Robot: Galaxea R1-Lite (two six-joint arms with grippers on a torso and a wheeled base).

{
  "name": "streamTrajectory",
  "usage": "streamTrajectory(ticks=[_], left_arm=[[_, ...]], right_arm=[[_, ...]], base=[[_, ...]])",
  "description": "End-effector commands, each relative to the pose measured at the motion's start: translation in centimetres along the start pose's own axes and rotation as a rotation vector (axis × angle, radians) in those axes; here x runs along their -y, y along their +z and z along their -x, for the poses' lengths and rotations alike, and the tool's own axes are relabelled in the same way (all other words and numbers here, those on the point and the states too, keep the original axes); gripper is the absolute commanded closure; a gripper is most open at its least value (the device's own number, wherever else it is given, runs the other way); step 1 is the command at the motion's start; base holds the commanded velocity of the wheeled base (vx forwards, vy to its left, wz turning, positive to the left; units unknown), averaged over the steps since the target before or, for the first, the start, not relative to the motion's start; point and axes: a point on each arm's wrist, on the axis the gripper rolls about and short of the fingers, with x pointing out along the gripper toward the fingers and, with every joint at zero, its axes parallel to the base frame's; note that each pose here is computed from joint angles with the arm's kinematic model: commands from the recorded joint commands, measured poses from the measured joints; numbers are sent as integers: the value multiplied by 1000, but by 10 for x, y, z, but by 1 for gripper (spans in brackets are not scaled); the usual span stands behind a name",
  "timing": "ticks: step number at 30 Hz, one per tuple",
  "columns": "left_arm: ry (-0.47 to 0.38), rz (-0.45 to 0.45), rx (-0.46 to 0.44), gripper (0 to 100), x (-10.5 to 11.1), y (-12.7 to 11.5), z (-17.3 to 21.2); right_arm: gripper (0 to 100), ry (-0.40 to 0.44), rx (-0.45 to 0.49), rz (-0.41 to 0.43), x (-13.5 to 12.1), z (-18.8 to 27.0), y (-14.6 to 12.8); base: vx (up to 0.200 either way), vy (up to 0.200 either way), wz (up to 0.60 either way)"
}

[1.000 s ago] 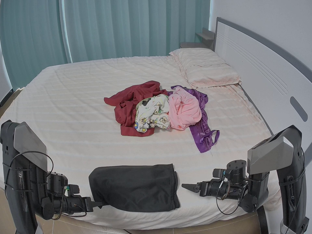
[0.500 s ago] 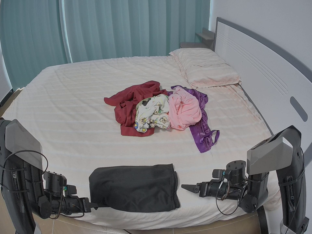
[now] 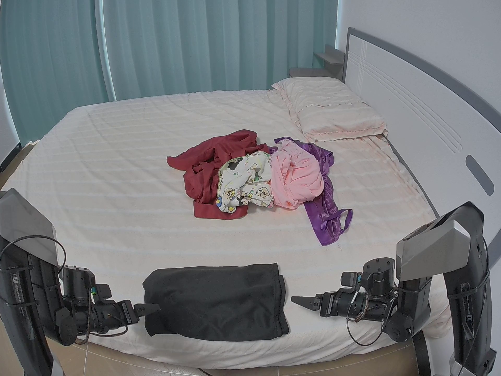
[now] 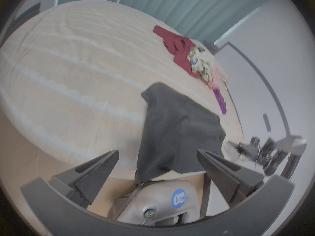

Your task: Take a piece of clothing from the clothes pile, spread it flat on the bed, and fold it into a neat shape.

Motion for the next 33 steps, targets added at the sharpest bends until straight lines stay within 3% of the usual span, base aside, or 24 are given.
streamTrajectory(ticks=[1,2,4,15,26,31,32,33], left_arm=[[-48,123,128,0,1,31,-9],[-68,179,167,0,3,42,-14],[-77,201,190,0,3,50,-19],[22,157,240,0,5,57,-75],[110,155,174,0,16,71,-98],[94,154,198,0,19,80,-103],[89,158,203,100,20,82,-104],[89,163,205,100,20,82,-104]], right_arm=[[0,4,5,4,0,0,0],[0,4,5,4,0,0,0],[0,3,4,6,0,-1,0],[0,-13,-12,51,6,-6,-7],[0,-15,-7,50,7,-5,-6],[0,-15,-7,50,7,-5,-6],[0,-15,-7,50,6,-5,-5],[0,-16,-7,50,7,-5,-5]], base=[[0,0,0],[0,0,0],[0,0,0],[0,0,0],[0,0,0],[0,0,0],[0,0,0],[0,0,0]])
